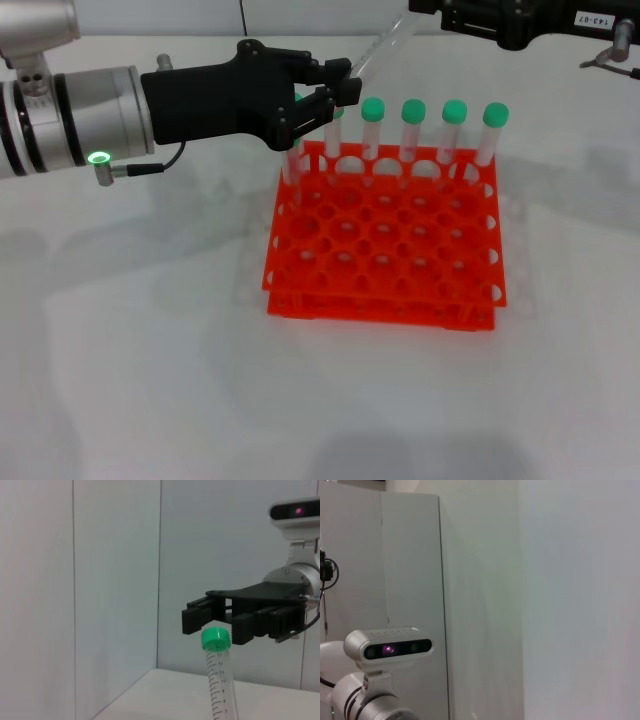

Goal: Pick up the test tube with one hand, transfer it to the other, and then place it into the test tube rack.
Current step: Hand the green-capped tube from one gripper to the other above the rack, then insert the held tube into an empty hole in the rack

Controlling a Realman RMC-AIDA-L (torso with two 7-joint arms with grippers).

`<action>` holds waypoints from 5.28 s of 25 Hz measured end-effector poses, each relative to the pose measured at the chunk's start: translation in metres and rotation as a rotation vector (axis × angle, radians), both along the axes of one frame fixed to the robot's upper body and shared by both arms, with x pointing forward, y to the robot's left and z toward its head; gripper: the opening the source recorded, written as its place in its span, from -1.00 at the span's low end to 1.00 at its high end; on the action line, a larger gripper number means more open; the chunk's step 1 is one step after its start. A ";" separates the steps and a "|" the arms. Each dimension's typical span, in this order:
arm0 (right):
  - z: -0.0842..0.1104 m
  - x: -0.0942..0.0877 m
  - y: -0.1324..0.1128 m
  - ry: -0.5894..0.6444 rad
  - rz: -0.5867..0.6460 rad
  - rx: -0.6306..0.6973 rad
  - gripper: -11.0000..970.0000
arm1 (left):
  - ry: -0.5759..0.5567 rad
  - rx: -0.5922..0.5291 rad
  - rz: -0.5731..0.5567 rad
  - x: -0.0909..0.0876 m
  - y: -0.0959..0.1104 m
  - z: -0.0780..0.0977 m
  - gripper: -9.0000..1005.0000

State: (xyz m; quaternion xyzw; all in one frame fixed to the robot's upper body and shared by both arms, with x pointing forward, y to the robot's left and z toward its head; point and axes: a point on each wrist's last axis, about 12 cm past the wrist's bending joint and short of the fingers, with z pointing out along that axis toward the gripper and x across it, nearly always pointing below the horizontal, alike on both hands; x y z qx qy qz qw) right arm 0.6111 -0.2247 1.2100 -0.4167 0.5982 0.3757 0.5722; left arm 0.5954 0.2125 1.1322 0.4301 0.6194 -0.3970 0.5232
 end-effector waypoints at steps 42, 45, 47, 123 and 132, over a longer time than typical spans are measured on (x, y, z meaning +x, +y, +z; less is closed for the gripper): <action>-0.007 0.001 0.003 0.017 0.007 -0.009 -0.02 | -0.029 0.006 0.004 0.000 0.004 0.000 -0.60; -0.007 0.002 0.003 0.019 0.006 -0.010 -0.04 | -0.029 0.006 0.004 0.000 0.003 0.001 -0.60; -0.007 0.002 0.002 0.020 0.005 -0.010 -0.06 | -0.029 0.006 0.004 0.000 0.003 0.001 -0.60; -0.027 -0.001 0.023 0.077 0.007 -0.074 -0.43 | 0.325 0.121 0.260 -0.067 0.124 -0.013 0.77; -0.033 0.001 0.045 0.073 0.020 -0.113 -0.43 | 0.365 0.233 0.236 -0.071 0.131 -0.019 0.76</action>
